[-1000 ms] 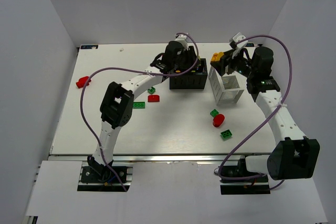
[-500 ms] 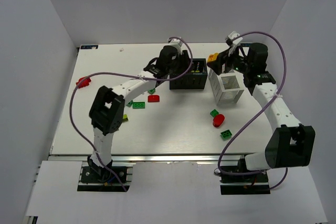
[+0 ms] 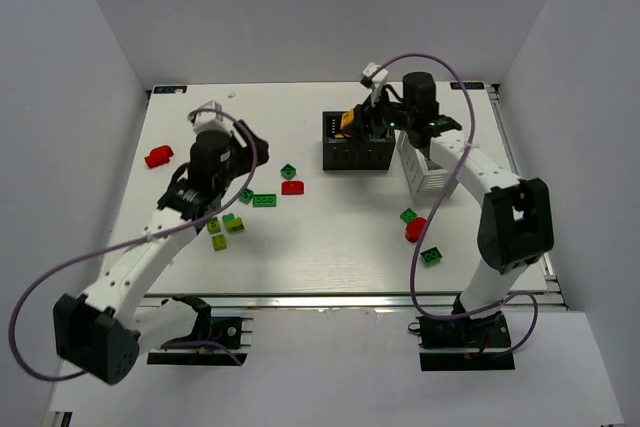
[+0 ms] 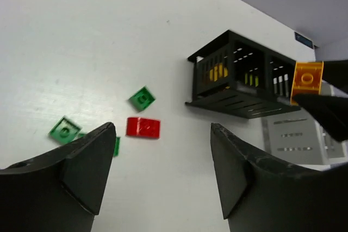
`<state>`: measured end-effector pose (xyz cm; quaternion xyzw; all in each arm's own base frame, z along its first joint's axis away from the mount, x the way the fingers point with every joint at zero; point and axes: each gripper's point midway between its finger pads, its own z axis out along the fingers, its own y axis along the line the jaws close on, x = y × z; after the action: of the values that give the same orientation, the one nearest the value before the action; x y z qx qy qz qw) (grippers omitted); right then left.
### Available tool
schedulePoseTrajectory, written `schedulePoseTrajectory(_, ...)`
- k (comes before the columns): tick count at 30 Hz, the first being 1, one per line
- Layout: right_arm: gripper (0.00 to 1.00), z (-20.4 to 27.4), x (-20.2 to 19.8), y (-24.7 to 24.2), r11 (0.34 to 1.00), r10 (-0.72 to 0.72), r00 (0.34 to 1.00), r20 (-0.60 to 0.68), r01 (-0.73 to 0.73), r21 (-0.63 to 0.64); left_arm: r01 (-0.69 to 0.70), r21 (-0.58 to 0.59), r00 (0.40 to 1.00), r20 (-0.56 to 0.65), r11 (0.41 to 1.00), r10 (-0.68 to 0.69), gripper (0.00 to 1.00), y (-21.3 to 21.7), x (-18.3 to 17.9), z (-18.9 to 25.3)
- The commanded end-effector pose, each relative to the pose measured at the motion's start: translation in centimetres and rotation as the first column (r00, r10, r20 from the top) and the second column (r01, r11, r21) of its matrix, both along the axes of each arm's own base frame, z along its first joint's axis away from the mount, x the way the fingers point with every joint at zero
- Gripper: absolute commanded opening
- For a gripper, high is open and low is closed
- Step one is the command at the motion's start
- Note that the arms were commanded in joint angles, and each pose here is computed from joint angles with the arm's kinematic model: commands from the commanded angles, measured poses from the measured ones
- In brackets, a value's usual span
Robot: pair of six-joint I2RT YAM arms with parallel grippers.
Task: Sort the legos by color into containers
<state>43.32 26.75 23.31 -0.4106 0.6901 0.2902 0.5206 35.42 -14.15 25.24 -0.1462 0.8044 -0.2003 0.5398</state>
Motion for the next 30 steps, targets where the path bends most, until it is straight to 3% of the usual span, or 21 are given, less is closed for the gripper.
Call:
schedulePoseTrajectory(1, 0.0, 0.3, 2.6, 0.9, 0.999, -0.031, 0.999, 0.043, 0.032, -0.029, -0.092, 0.01, 0.99, -0.108, 0.996, 0.093, 0.8, 2.6, -3.3, -4.0)
schedulePoseTrajectory(9, 0.05, -0.5, 5.7, 2.6, 0.997, -0.045, 0.996, 0.075, 0.049, -0.059, -0.181, -0.034, 0.976, -0.128, 0.983, 0.175, 0.84, 4.8, -6.4, -5.6)
schedulePoseTrajectory(24, 0.42, -3.0, 7.1, 3.5, 0.993, -0.049, 0.995, 0.083, 0.057, -0.103, -0.195, 0.021, 0.973, -0.124, 0.981, 0.196, 0.86, 5.5, -6.0, -4.4)
schedulePoseTrajectory(30, 0.66, -2.8, 6.8, 3.5, 0.993, -0.036, 0.995, 0.091, 0.046, -0.106, -0.205, 0.02, 0.971, -0.121, 0.979, 0.206, 0.87, 5.7, -6.2, -4.2)
